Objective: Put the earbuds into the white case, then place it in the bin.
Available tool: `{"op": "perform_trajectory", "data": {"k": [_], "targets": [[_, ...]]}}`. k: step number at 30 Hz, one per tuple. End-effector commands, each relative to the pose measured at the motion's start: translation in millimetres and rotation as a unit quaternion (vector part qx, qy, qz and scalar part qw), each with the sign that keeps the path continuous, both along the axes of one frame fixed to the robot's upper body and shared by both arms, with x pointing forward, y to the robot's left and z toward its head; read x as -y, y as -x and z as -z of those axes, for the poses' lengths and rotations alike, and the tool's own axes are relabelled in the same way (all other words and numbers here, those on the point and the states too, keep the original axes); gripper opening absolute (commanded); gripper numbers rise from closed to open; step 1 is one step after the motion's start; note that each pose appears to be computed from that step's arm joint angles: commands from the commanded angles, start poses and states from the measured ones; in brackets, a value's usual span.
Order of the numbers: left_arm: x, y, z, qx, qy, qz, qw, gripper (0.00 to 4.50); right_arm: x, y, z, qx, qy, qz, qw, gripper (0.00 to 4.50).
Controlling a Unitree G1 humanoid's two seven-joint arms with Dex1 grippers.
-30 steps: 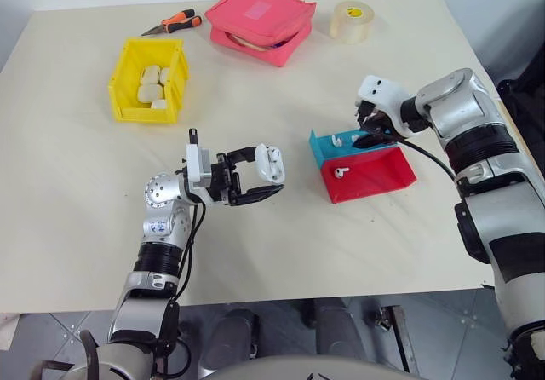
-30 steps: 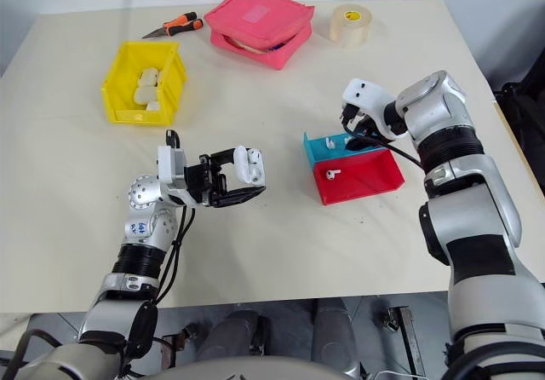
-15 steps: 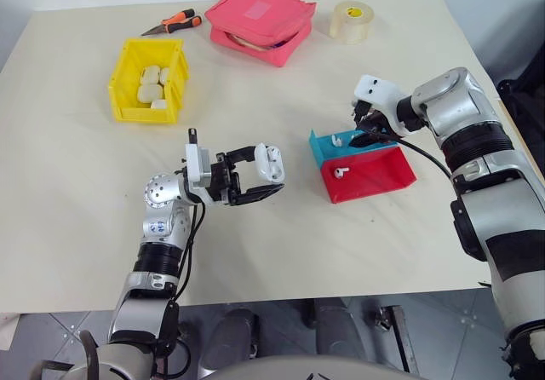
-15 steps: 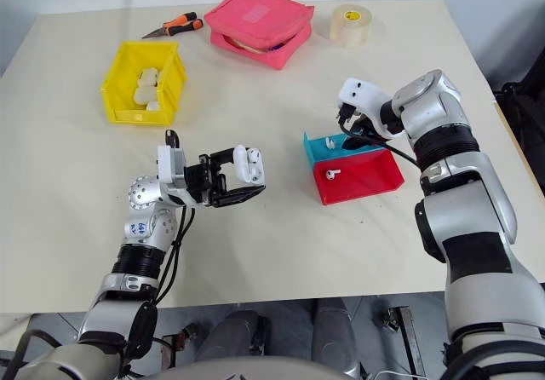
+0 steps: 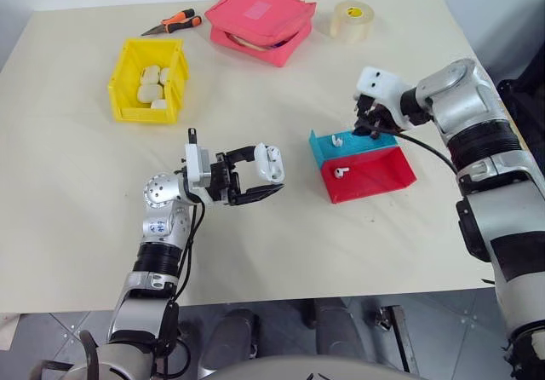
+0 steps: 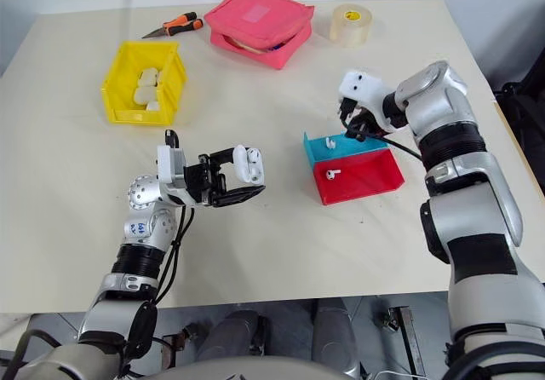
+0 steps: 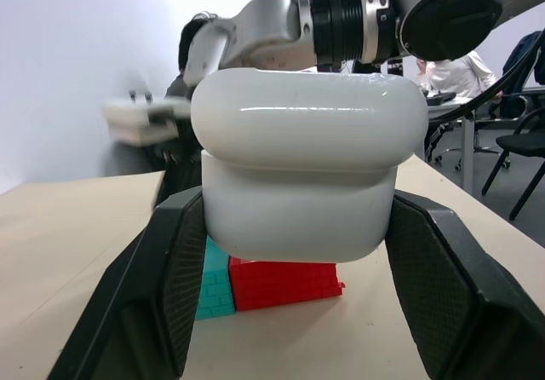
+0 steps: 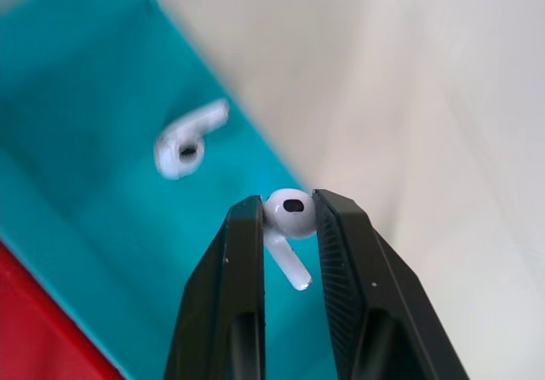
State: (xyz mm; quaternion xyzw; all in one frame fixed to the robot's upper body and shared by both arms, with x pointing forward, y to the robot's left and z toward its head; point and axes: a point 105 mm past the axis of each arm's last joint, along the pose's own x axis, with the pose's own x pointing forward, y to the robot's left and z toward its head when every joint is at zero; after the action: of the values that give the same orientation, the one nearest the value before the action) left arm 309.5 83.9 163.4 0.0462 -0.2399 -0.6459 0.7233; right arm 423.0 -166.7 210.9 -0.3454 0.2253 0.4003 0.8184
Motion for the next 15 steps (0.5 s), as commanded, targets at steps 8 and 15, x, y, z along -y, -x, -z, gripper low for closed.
{"op": "perform_trajectory", "data": {"k": [8, 15], "targets": [[10.3, -3.1, -9.6, 0.011, -0.002, 0.052, 0.999, 2.78, -41.9, 106.7, -49.6, 0.010, -0.240, -0.061, 0.969, 0.49], [18.4, -9.9, -11.6, 0.008, -0.005, 0.076, 0.997, 2.78, -75.8, 170.0, -55.1, -0.024, -0.426, -0.103, 0.898, 0.49]]}}
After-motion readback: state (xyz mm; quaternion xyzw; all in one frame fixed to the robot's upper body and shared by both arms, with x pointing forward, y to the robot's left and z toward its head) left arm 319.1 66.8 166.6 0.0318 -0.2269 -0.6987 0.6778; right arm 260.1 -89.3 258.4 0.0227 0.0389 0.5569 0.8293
